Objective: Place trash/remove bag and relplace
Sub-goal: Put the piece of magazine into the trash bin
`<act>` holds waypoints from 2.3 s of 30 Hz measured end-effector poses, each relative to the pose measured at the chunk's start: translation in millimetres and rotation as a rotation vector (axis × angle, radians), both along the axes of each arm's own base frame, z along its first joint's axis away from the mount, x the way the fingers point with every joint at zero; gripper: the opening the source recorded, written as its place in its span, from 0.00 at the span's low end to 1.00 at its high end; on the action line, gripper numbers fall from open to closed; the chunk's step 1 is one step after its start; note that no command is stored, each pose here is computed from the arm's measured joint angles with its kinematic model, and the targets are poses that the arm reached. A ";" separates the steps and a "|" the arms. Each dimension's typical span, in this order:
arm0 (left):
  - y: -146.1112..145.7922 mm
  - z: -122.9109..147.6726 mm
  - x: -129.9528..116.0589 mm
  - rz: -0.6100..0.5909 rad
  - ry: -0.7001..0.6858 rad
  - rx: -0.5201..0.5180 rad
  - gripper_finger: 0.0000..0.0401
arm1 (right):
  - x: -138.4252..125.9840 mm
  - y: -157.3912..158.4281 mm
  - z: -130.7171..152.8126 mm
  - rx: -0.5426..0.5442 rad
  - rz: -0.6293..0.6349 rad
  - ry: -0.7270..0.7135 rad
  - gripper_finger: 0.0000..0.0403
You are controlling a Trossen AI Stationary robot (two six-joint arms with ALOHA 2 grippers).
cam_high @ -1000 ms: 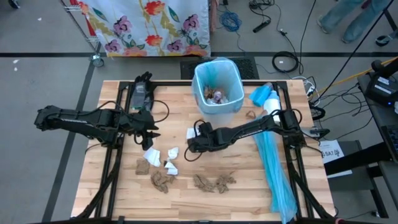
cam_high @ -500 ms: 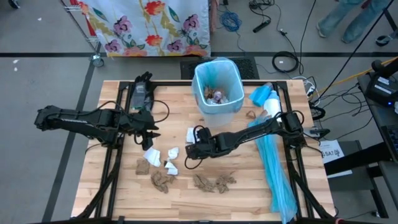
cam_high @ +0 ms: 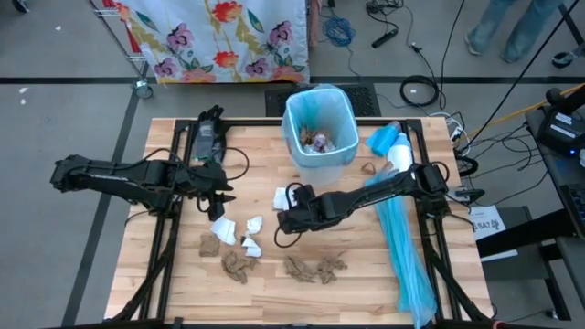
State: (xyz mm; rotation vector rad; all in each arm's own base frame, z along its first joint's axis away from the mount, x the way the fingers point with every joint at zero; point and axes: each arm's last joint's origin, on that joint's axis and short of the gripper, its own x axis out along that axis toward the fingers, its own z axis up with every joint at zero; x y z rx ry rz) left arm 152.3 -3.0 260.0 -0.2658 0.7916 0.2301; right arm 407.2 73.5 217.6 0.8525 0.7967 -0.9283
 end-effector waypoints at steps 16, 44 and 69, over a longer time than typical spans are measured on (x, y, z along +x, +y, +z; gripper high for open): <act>0.0 0.1 0.1 0.000 -0.001 0.000 0.38 | 20.0 -30.9 -47.5 0.053 -0.082 0.073 0.44; 0.0 0.8 0.8 0.000 -0.012 0.001 0.38 | -27.4 19.6 97.4 -0.240 0.069 -0.379 0.00; -0.7 0.7 0.9 0.107 -0.027 -0.131 0.38 | -97.7 -127.8 174.6 -0.415 -0.028 -0.241 0.11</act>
